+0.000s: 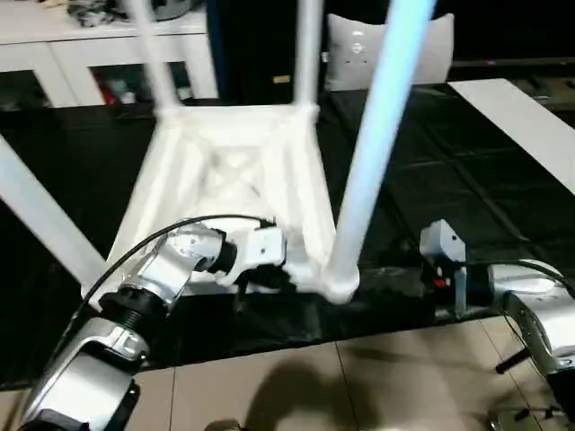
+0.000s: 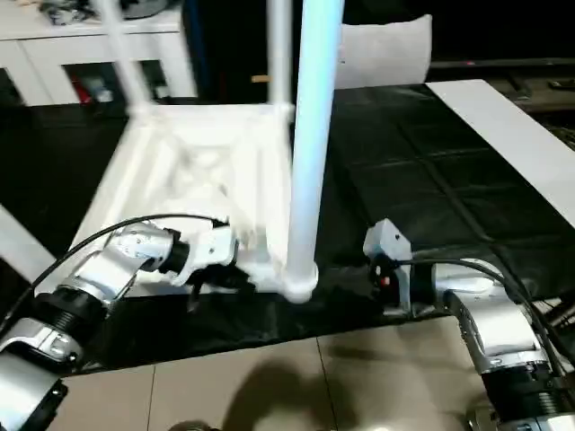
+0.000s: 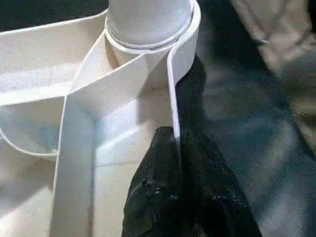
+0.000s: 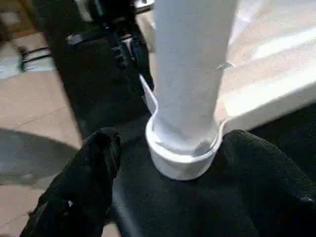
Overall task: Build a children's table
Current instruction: Rotate leg to tighten
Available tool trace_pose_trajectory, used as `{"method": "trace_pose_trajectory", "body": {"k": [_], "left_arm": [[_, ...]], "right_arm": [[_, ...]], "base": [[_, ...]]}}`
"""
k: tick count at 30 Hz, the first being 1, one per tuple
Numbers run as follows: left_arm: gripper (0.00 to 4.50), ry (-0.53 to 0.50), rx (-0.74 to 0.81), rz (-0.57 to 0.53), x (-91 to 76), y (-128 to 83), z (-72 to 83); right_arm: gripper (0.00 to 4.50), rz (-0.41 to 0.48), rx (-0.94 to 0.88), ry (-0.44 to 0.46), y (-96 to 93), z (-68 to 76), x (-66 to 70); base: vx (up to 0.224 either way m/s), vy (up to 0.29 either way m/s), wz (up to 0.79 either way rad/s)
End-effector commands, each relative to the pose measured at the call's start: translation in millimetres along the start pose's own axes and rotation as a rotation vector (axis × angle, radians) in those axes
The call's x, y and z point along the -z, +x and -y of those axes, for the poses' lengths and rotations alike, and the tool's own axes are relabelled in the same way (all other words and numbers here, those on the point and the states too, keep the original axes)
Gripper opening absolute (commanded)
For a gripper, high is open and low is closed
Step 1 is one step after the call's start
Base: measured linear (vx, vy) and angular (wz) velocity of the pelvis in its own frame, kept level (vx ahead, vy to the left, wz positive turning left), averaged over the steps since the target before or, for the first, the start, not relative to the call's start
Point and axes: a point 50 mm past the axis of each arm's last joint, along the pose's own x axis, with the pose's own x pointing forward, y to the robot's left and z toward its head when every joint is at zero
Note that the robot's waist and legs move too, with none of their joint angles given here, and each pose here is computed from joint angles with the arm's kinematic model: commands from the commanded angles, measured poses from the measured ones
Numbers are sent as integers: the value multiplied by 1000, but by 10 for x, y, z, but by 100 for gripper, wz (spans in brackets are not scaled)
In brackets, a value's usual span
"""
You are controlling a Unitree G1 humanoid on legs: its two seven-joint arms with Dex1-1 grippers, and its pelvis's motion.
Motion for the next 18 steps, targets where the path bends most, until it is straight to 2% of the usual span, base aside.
{"method": "trace_pose_trajectory", "body": {"k": [1, 2, 3, 7, 9, 18], "left_arm": [[0, 90, 171, -37, -57, 168, 127], [0, 108, 188, -35, -67, 185, 139], [0, 117, 206, -35, -71, 196, 155], [0, 132, 236, -38, -77, 227, 186], [0, 133, 238, -39, -75, 232, 182], [0, 121, 226, -44, -46, 209, 165]], "right_arm": [[327, 4, -37, -22, 32, -9, -36], [320, 4, -42, -30, 59, 1, -36], [295, 6, -42, -37, 86, 11, -40], [278, 34, -94, -32, 197, 7, -73], [252, 38, -123, -27, 230, -6, -78], [196, 42, -187, 8, 266, -18, -59]], "base": [[0, 0, 0], [0, 0, 0], [0, 0, 0], [0, 0, 0], [0, 0, 0], [0, 0, 0]]}}
